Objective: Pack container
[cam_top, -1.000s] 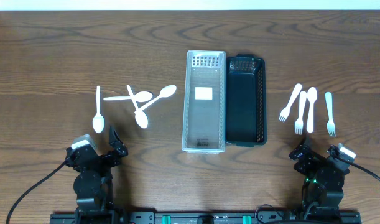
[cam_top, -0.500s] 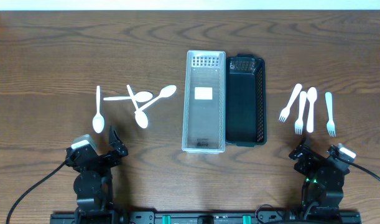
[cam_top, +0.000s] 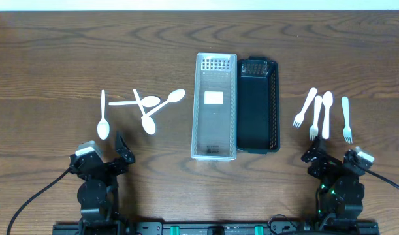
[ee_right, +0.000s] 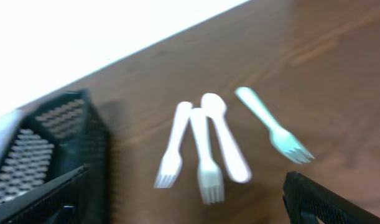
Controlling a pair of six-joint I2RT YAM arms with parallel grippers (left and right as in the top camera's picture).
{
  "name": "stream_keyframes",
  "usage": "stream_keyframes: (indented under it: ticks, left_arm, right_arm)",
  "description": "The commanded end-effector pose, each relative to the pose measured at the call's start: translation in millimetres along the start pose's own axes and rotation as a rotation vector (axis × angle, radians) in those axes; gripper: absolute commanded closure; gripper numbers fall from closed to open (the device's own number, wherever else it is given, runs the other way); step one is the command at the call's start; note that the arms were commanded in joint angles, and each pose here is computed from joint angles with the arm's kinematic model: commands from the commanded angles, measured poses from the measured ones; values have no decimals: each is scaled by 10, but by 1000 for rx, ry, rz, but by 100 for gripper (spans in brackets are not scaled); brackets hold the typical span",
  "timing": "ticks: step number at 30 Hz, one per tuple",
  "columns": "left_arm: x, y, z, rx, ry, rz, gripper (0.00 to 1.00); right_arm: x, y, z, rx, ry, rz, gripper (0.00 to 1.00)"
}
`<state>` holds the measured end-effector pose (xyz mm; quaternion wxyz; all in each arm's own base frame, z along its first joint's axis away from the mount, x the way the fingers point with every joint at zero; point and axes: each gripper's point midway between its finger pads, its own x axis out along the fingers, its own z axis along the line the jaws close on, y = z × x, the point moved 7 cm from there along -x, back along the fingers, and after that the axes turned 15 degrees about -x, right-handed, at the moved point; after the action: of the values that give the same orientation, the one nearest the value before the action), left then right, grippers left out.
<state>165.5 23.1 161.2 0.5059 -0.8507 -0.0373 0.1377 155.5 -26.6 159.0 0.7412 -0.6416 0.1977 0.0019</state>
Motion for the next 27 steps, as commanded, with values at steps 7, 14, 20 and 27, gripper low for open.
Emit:
stream_keyframes:
  ticks: [7, 14, 20, 27]
  left_arm:
    - [-63, -117, -214, 6, 107, 82, 2]
    - [67, -535, -475, 35, 48, 190, 2]
    - [379, -825, -702, 52, -32, 333, 2]
    - [759, -958, -852, 68, -103, 459, 2]
  right_arm:
    - [-84, -288, 392, -86, -351, -98, 1]
    - [47, -697, 491, -208, -327, 34, 1]
    - [421, -1190, 555, -269, -251, 277, 1]
    - [1049, -1536, 433, -346, -180, 509, 1]
